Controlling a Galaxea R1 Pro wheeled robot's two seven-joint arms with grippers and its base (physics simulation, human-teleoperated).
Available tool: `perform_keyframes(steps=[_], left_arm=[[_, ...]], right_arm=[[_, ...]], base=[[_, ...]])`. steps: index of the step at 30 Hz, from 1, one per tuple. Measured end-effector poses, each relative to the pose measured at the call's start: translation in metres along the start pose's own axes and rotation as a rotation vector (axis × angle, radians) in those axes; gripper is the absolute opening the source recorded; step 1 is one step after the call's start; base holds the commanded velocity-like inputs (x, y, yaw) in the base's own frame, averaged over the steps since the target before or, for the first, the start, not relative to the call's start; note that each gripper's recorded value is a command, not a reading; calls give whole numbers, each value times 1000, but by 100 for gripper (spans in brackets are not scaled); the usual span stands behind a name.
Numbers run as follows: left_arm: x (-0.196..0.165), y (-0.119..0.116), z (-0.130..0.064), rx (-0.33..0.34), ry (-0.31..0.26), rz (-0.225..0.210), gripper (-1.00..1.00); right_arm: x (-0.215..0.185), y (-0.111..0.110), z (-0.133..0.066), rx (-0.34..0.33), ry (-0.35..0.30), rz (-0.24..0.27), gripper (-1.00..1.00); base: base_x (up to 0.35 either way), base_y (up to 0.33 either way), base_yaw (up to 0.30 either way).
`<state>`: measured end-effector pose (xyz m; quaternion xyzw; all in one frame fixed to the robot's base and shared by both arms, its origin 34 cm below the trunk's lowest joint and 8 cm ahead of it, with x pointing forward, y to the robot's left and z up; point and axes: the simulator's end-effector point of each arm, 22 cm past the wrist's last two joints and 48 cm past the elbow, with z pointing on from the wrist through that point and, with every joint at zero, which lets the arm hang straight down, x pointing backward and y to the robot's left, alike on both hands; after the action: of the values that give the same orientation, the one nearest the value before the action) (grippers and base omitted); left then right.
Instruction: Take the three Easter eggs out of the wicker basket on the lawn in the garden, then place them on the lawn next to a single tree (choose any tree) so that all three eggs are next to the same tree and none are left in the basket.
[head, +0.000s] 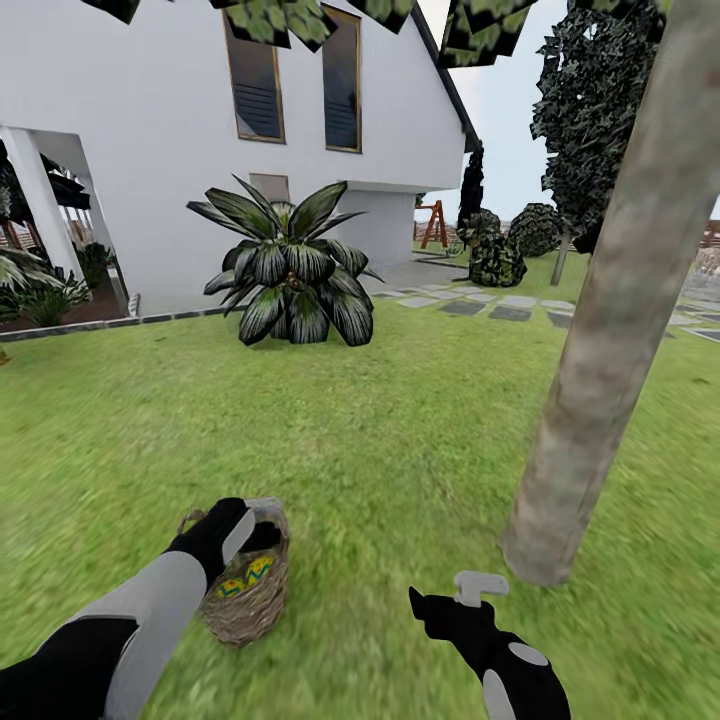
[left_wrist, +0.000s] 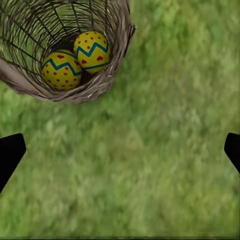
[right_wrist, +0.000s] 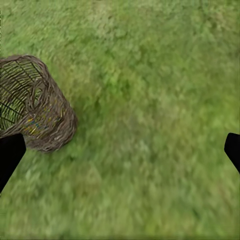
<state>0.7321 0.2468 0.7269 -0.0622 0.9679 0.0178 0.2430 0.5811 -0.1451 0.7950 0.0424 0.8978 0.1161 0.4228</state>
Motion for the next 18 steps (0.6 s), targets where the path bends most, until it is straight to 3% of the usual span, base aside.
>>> perform_keyframes(steps=[7,12,18], left_arm=[[-13,10,-18,-16,39,8,100],[-19,30,-25,-42,43,-1,100],[-24,34,-33,-44,45,-4,100]], right_arm=[[-8,9,-7,-12,-3,-9,100],[-13,17,-11,-20,-1,-19,100],[-19,20,-17,-18,0,-23,100]], base=[[0,0,26],[0,0,218],[0,0,277]])
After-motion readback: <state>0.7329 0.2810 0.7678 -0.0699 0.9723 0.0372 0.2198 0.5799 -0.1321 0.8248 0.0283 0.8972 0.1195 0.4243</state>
